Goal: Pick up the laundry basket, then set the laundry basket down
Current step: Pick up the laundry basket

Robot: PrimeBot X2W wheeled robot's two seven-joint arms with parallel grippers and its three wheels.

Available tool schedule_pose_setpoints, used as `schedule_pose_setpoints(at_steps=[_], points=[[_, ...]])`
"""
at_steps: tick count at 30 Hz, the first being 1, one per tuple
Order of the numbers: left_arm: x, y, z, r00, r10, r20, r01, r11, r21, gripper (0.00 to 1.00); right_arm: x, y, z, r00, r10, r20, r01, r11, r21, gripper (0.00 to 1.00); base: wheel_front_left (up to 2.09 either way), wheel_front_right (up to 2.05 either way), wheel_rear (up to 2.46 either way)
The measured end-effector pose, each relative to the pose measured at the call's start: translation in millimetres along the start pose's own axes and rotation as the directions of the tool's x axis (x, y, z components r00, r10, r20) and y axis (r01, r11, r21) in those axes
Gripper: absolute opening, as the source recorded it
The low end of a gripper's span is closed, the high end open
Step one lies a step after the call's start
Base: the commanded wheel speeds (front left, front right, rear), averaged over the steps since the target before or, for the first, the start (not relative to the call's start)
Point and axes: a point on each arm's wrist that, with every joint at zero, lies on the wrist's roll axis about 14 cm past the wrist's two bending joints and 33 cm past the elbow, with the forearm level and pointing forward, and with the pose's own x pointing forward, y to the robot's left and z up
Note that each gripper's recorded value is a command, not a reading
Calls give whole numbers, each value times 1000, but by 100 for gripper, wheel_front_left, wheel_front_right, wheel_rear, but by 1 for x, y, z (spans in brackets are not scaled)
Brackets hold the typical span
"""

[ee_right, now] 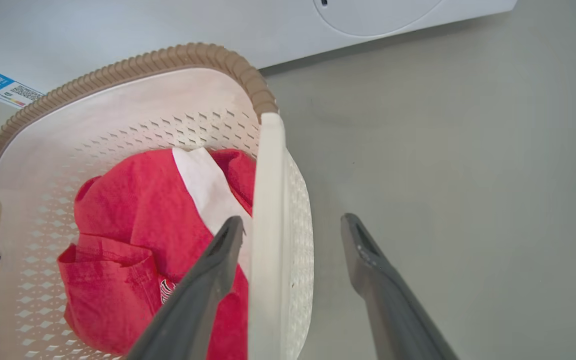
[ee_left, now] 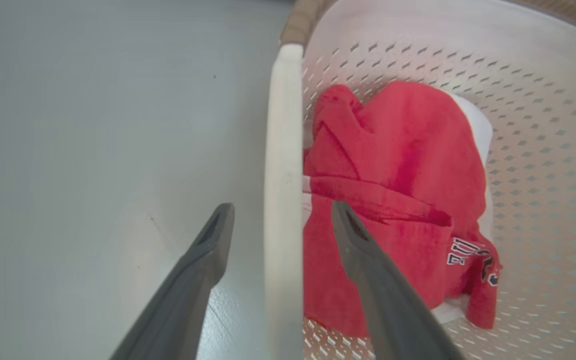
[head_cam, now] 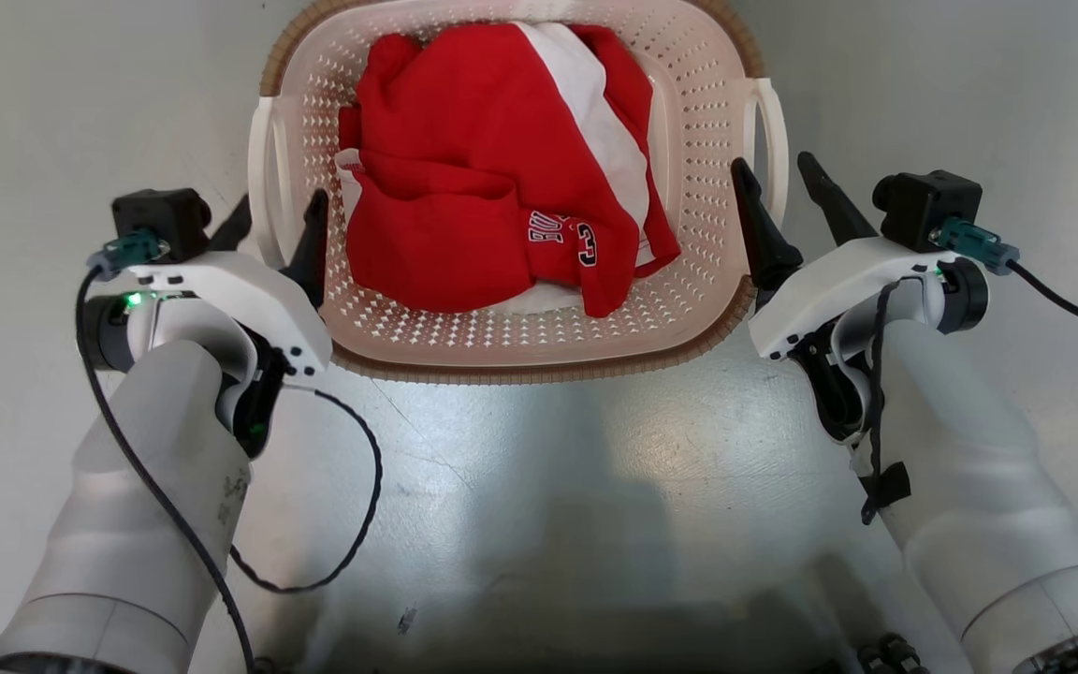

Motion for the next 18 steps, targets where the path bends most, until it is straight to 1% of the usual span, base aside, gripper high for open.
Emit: schedule_pose_setpoints(at_steps=[3,10,11,12,13,14,15,18], points=[[1,0,-11,999,-1,-36,1,1000,-4,100,2,0,-6,1000,3,-19,-2,1000,7,100,0,0,0],[11,-3,-9,999,-15,-46,15,1000,1,100,12,4,-7,999,17,-27,-17,1000,18,100,0,0,0],[12,-3,-11,999,-16,-51,16,1000,0,81,12,4,-9,999,17,-33,-17,1000,20,79,0,0,0],[12,-3,-14,998,-16,-60,16,1000,0,49,12,4,-11,999,18,-38,-17,1000,25,51,0,0,0],[11,-3,-17,998,-15,-67,15,1000,-1,30,12,4,-13,999,19,-42,-18,999,27,36,0,0,0],[11,-2,-18,997,-15,-72,15,1000,-1,0,13,4,-12,999,21,-43,-20,999,28,18,0,0,0],[11,-2,-20,997,-15,-77,15,1000,1,0,14,5,-10,999,22,-39,-21,999,29,0,0,0,0],[12,-3,-17,997,-19,-72,18,1000,-10,0,16,9,-7,999,30,-27,-29,999,37,0,0,0,0]])
